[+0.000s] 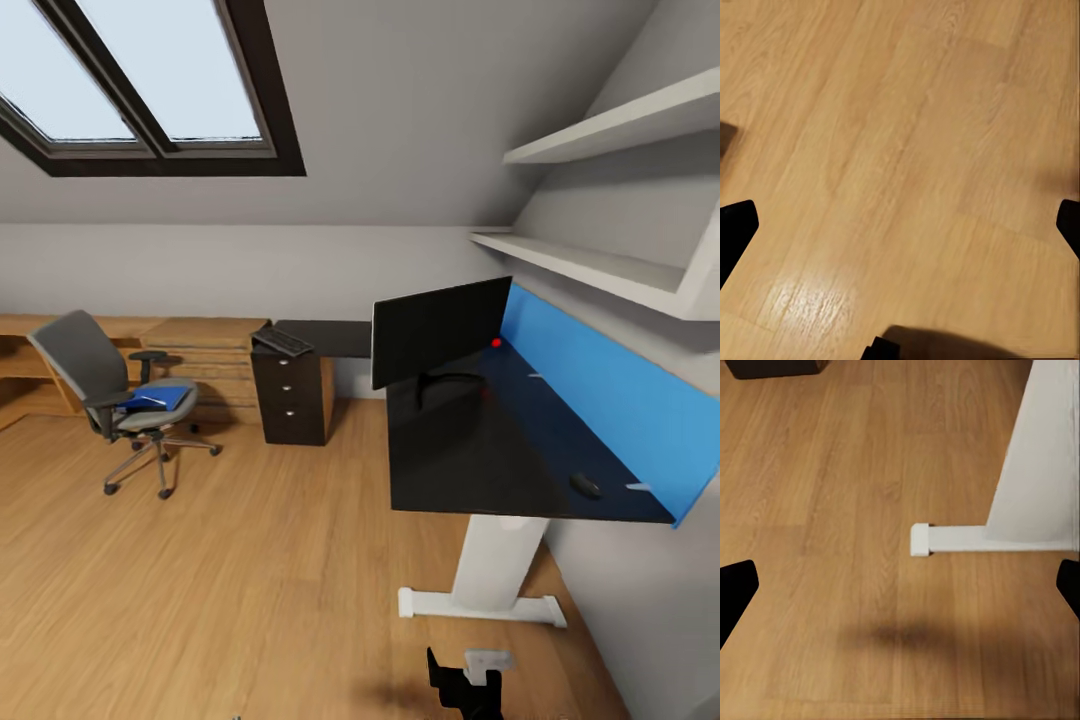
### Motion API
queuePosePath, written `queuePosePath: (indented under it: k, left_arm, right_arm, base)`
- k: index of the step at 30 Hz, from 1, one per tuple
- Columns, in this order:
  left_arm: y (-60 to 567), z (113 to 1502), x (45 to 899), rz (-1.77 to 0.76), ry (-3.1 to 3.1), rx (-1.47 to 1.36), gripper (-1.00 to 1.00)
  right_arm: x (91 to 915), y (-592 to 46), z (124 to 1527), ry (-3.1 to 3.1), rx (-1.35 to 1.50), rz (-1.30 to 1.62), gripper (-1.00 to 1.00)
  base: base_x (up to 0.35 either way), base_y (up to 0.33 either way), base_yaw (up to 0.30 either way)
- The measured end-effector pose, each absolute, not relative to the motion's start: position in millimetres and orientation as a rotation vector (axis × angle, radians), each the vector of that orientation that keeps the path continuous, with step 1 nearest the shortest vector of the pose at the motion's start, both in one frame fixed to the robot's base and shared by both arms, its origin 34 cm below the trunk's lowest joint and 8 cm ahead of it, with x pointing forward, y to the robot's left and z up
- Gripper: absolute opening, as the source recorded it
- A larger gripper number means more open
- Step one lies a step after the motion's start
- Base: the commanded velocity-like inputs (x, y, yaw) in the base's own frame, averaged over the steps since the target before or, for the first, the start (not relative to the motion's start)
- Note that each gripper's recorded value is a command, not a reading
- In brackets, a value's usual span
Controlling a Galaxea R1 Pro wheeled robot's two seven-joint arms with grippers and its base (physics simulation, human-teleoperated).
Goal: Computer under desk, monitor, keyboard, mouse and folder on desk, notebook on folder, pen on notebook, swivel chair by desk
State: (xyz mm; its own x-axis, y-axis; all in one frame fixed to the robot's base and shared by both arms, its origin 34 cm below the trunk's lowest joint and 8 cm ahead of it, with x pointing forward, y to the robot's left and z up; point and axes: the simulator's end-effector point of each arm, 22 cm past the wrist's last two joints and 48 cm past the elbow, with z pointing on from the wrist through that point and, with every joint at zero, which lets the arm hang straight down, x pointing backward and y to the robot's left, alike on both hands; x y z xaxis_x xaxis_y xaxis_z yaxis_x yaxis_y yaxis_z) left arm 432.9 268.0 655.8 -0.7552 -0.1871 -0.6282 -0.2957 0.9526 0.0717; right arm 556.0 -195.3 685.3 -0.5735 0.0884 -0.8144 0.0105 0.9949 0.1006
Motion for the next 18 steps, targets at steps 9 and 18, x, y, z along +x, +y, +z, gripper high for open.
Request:
queuePosePath:
  k: [9, 18]
  left_arm:
    - [269, 658, 421, 0.223, 2.474, -0.335, 1.0]
    - [290, 635, 366, 0.262, 2.659, -0.34, 1.0]
  right_arm:
    - [554, -195, 695, 2.18, 0.068, 0.104, 1.0]
    - [552, -190, 706, 2.177, 0.046, 0.113, 1.0]
  base:
    - [0.0, 0.0, -0.263]
    - [0.0, 0.0, -0.162]
